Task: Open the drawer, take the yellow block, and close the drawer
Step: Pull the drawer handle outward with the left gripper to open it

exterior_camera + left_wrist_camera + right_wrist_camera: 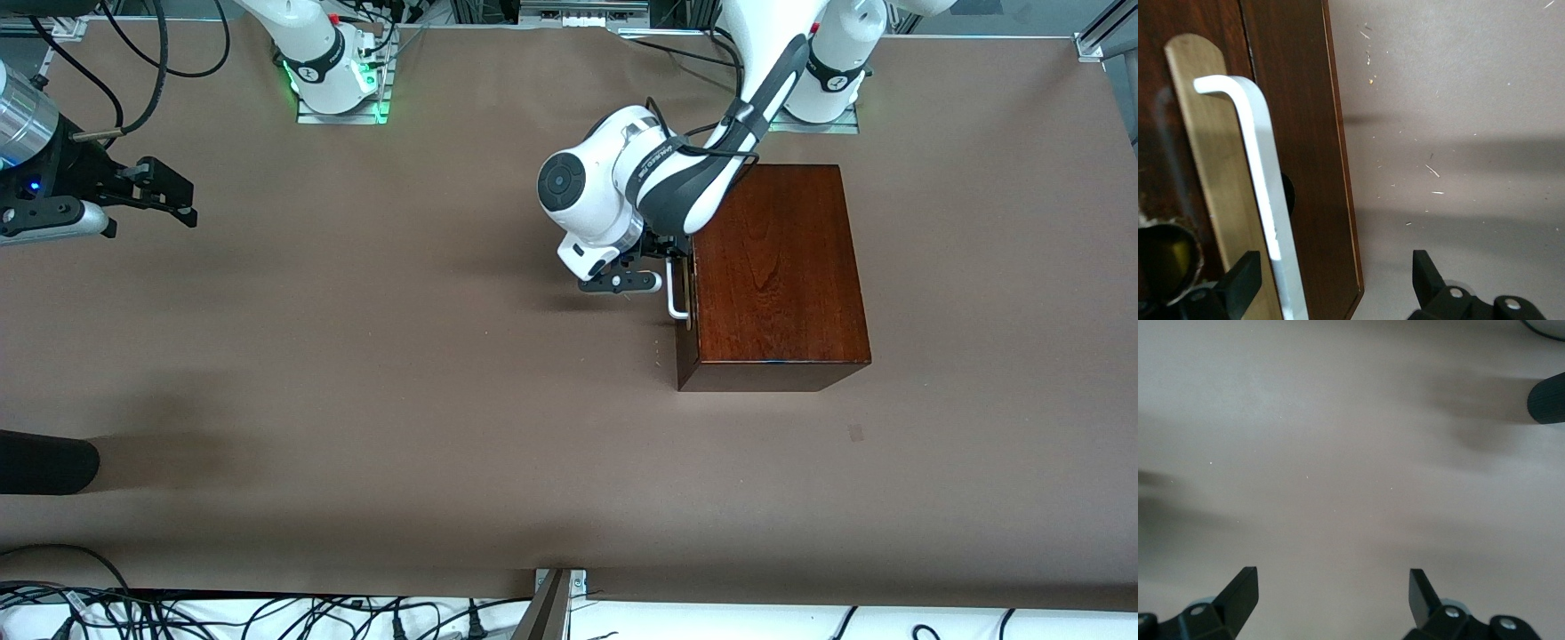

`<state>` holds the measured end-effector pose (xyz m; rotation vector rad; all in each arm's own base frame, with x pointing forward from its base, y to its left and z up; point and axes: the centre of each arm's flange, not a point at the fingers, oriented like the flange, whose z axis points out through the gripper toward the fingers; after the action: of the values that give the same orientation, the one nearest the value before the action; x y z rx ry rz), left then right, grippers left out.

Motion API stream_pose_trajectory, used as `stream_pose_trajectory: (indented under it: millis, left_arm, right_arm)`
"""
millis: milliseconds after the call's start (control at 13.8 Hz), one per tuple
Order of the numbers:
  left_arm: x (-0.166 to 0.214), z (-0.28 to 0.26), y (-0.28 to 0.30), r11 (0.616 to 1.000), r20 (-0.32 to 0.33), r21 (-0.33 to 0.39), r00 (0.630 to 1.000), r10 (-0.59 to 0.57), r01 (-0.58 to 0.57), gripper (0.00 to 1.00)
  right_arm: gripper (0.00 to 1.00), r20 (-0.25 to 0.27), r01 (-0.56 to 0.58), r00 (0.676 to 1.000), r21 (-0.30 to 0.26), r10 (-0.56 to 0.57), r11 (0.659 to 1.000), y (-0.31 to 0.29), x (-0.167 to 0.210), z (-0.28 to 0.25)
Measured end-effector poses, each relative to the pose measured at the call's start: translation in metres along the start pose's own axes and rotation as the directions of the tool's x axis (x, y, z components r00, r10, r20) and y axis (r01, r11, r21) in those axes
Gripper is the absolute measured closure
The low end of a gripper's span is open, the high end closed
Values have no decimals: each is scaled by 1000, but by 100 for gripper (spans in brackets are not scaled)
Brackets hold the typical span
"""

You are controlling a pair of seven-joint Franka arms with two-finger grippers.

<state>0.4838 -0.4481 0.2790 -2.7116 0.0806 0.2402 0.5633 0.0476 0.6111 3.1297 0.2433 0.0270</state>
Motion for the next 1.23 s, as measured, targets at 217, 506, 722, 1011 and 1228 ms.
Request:
stream_pose_trajectory:
  millis: [217, 506, 722, 1011, 1228]
  left_arm:
    - [2, 2, 3, 1000, -10, -12, 1000, -1, 1, 0]
    - [6, 2, 6, 999, -29, -34, 999, -20, 19, 0]
    - [6, -1, 12, 996, -44, -71, 998, -52, 49, 0]
    - [5, -8, 22, 985, -38, -149, 994, -99, 92, 0]
    - [-1, -19, 36, 967, -36, -238, 994, -107, 95, 0]
  right_arm:
    - [0, 1, 0, 1000, 0, 0, 1000, 0, 0, 0]
    - [0, 1, 0, 1000, 0, 0, 1000, 0, 0, 0]
    - [0, 0, 0, 1000, 0, 0, 1000, 0, -1, -1]
    - [0, -3, 1, 1000, 0, -1, 1000, 0, -1, -2]
    - [0, -3, 3, 1000, 0, -3, 1000, 1, -1, -2]
